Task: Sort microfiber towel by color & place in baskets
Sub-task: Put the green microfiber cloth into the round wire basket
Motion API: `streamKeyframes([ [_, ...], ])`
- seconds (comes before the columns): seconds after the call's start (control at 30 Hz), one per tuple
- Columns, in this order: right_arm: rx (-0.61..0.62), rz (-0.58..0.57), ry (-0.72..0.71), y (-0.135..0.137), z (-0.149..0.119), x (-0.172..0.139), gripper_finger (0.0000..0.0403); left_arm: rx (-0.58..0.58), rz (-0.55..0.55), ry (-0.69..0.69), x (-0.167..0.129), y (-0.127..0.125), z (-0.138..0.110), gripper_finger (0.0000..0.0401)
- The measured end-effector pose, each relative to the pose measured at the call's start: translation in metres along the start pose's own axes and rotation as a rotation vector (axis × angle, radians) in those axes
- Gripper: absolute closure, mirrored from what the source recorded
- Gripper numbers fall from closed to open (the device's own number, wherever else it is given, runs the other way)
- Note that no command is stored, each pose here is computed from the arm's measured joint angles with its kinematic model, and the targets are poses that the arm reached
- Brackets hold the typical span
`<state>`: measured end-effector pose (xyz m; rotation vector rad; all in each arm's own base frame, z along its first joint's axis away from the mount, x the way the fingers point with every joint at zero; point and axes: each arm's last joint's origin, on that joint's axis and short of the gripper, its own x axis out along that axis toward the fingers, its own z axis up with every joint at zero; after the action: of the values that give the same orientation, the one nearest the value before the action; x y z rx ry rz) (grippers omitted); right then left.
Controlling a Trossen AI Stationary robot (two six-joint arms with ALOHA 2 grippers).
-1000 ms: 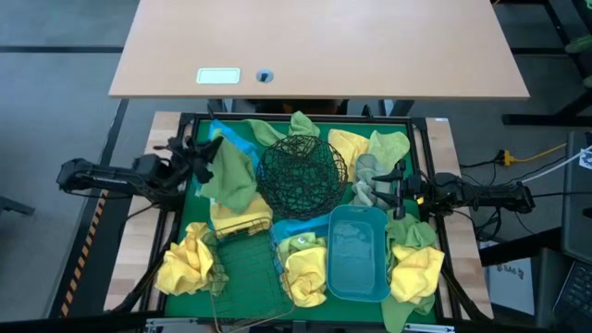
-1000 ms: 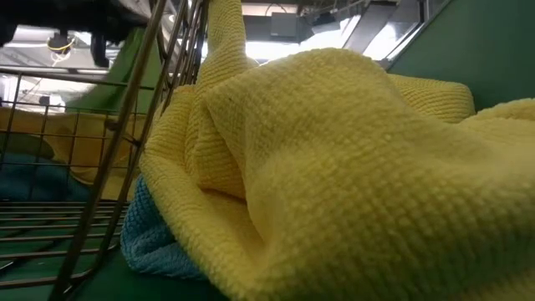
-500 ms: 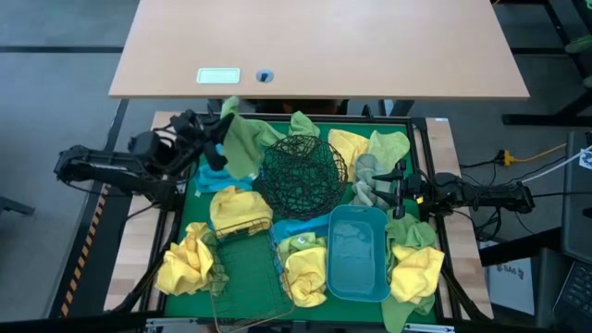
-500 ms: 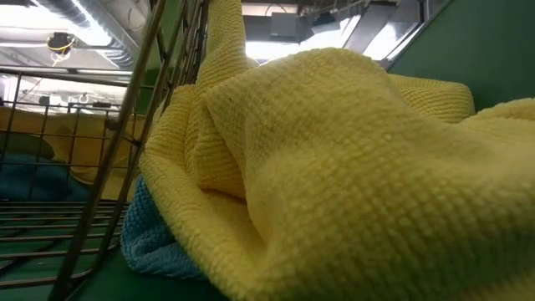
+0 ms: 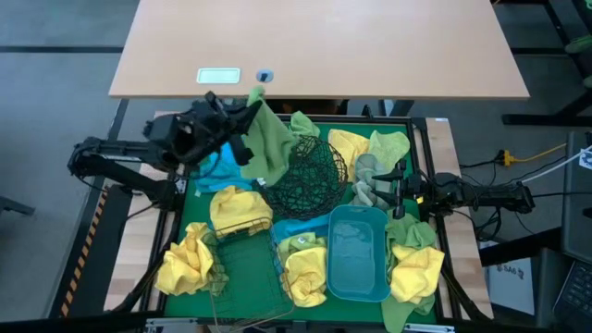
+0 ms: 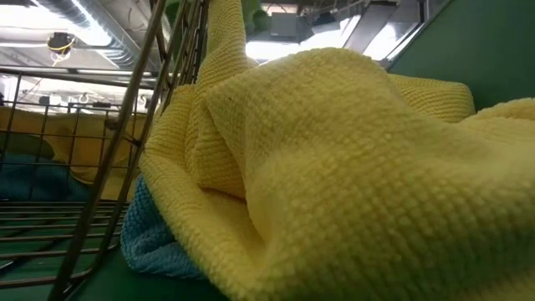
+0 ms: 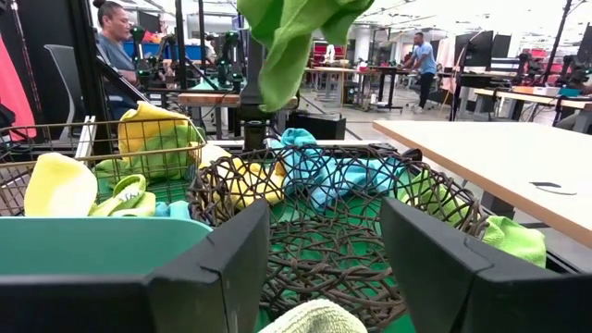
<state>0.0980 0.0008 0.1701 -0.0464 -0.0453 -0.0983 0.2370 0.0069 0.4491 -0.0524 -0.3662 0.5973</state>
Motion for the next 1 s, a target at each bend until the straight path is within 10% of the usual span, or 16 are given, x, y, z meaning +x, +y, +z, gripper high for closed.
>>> streamKeyframes([
  [1.0, 0.001, 0.010, 0.000, 0.000, 0.000, 0.000, 0.0194, 0.208, 0.034, 0.679, 0.067, -0.020, -0.210, 0.0401],
])
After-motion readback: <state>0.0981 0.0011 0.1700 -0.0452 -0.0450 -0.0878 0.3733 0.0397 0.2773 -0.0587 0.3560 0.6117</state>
